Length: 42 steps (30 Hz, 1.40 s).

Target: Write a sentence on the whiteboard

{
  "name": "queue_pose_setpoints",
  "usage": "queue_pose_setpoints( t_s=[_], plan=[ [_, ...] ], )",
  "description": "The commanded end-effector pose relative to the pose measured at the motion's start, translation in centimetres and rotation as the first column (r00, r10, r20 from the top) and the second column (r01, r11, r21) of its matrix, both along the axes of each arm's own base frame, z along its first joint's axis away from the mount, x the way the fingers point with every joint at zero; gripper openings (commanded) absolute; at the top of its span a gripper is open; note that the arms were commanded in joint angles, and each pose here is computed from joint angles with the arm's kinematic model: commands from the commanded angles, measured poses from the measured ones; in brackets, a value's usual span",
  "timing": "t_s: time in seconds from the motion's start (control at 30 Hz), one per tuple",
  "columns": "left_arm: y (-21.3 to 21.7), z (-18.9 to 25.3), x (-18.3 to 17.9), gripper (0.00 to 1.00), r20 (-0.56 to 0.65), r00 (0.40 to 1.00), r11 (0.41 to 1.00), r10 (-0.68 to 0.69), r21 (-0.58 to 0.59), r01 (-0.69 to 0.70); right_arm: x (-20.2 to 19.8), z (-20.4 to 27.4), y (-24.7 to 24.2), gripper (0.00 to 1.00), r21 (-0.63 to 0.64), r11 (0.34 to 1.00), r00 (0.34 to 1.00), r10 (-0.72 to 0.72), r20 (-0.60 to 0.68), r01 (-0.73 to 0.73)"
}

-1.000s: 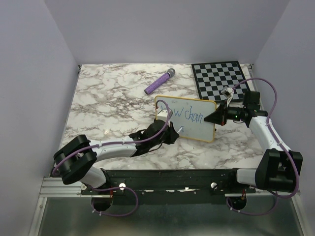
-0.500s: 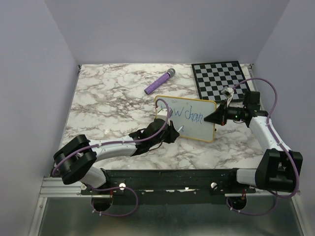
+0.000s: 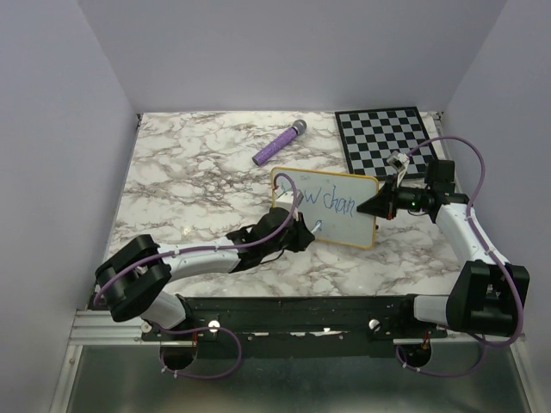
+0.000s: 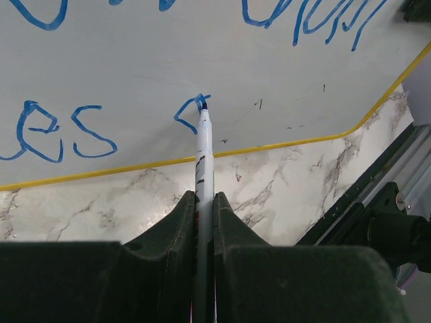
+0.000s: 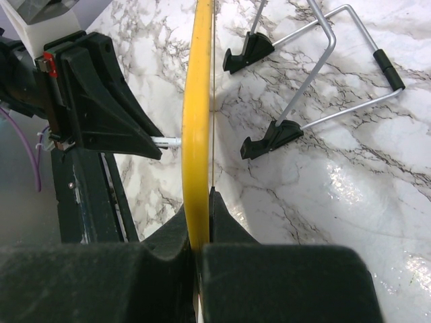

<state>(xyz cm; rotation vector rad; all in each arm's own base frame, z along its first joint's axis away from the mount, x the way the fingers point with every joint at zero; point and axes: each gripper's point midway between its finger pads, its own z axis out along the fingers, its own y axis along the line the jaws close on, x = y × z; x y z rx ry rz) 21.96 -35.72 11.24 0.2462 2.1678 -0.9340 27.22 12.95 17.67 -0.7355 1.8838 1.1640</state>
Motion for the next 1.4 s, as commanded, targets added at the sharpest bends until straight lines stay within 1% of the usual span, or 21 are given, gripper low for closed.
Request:
queue_pose_setpoints(
  t_s=[0.0,0.27,0.5,0.7,0.83,0.93,1.37],
  plan=[
    [-0.3,-0.9,-0.4,0.00,-0.040,0.999,1.000,-0.018,0.009,0.019,-0.5,1.1,0.4,0.01,0.039,0.999,0.999,0.029,0.021,-0.030],
    [-0.6,-1.6,-0.8,0.00,-0.069,0.997,0.999,-0.041,0.018,0.042,-0.5,1.2,0.4,0.01,0.041,0.999,0.999,0.031,0.025,-0.032],
    [-1.4,-1.3,-1.1,0.00,-0.069,0.995,0.997,-0.076,-0.007,0.076,-0.5,1.1,0.4,0.01,0.040,0.999,0.999,0.030,0.022,-0.031],
    [-1.4,0.3,-1.2,0.00,-0.037,0.996,0.996,-0.078,-0.055,0.076,-0.5,1.2,0.4,0.01,0.040,0.999,0.999,0.030,0.025,-0.031],
    [-0.8,2.9,-1.5,0.00,0.004,0.997,0.991,-0.078,-0.109,0.078,-0.5,1.1,0.4,0.01,0.038,0.999,0.999,0.030,0.023,-0.031],
    [-0.1,3.9,-1.6,0.00,0.022,0.997,0.990,-0.070,-0.118,0.072,-0.5,1.1,0.4,0.01,0.037,0.999,0.999,0.029,0.024,-0.030],
    [0.9,4.3,-1.5,0.00,0.064,0.997,0.989,-0.046,-0.137,0.055,-0.5,1.1,0.4,0.01,0.037,0.999,0.999,0.029,0.026,-0.030]
  ],
)
